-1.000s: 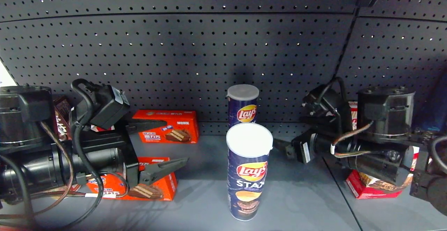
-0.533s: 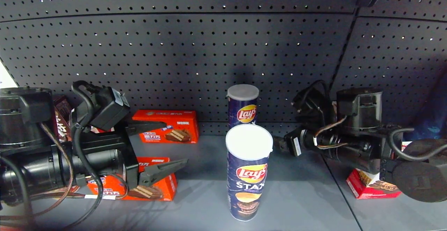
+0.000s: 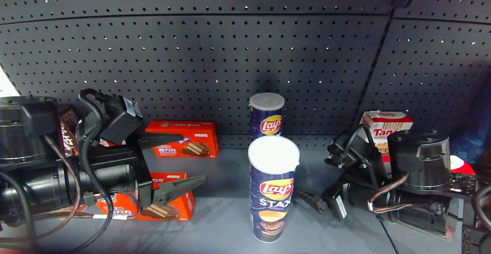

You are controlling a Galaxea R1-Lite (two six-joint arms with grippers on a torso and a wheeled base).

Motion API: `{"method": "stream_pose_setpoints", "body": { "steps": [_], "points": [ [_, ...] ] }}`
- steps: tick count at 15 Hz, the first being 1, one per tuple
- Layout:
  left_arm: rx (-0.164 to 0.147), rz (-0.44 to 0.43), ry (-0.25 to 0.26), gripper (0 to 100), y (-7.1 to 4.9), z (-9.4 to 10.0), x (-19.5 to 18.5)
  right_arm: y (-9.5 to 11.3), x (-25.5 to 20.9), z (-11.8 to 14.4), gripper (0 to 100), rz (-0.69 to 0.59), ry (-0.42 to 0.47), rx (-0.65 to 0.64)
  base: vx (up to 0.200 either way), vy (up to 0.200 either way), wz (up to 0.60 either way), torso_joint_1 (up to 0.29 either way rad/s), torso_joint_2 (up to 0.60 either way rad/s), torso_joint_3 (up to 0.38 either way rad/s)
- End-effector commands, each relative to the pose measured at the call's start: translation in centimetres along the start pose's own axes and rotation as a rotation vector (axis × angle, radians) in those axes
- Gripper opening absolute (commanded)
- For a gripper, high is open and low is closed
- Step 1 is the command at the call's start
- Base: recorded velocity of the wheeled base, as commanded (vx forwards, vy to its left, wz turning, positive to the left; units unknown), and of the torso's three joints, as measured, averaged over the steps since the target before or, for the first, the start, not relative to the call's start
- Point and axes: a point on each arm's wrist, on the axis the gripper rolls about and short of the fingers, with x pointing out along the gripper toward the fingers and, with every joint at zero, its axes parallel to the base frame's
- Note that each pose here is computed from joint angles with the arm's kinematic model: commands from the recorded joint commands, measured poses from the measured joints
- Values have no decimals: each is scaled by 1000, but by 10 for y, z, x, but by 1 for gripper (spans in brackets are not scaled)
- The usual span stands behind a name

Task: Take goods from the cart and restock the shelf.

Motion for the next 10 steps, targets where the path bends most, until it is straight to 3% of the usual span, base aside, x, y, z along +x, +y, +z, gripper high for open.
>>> {"method": "stream_pose_setpoints", "body": {
  "steps": [1, 10],
  "points": [
    [0, 2, -2, 100, 0, 0, 0, 5, -2, 5, 100, 19, -23, -7, 0, 0, 0, 0, 0, 0],
    [-8, -2, 11, 100, -1, -4, 0, 18, -1, 8, 100, 66, -30, -26, 0, 0, 0, 0, 0, 0]
  ]
}}
